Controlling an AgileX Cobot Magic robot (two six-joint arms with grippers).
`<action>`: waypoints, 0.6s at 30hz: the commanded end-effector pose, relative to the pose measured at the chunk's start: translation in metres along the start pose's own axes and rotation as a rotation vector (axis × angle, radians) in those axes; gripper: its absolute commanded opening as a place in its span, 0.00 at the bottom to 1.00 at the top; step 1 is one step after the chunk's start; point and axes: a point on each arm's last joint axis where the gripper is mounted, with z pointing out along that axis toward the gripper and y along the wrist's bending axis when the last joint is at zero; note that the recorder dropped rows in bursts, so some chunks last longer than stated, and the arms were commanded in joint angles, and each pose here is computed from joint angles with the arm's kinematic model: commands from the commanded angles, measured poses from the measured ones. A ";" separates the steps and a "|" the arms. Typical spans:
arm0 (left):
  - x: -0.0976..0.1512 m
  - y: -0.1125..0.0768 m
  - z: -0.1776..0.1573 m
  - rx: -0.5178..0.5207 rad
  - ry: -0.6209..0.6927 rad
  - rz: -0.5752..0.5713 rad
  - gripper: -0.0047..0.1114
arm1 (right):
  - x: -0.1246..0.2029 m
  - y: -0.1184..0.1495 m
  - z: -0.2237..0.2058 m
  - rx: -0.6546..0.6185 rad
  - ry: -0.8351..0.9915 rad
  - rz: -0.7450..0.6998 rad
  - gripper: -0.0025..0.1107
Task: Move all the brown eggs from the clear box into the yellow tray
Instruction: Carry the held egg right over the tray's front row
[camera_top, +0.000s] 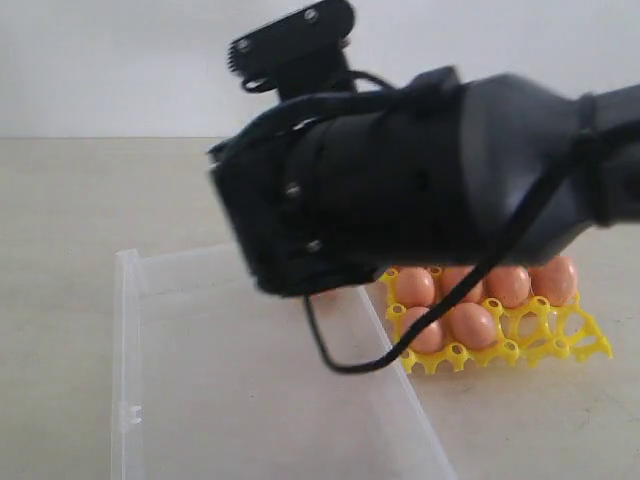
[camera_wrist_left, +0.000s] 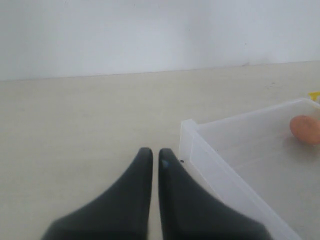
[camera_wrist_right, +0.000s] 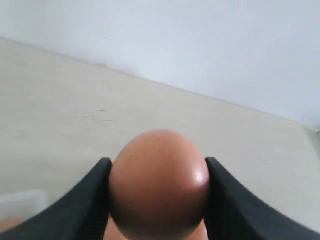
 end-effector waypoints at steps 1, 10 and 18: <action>0.001 0.000 0.000 0.006 -0.005 0.004 0.08 | -0.010 -0.072 0.043 0.082 -0.013 0.075 0.02; 0.001 0.000 0.000 0.006 -0.005 0.004 0.08 | 0.031 -0.241 0.112 0.216 0.126 0.211 0.02; 0.001 0.000 0.000 0.006 -0.005 0.004 0.08 | 0.054 -0.308 0.132 -0.331 -0.106 0.206 0.02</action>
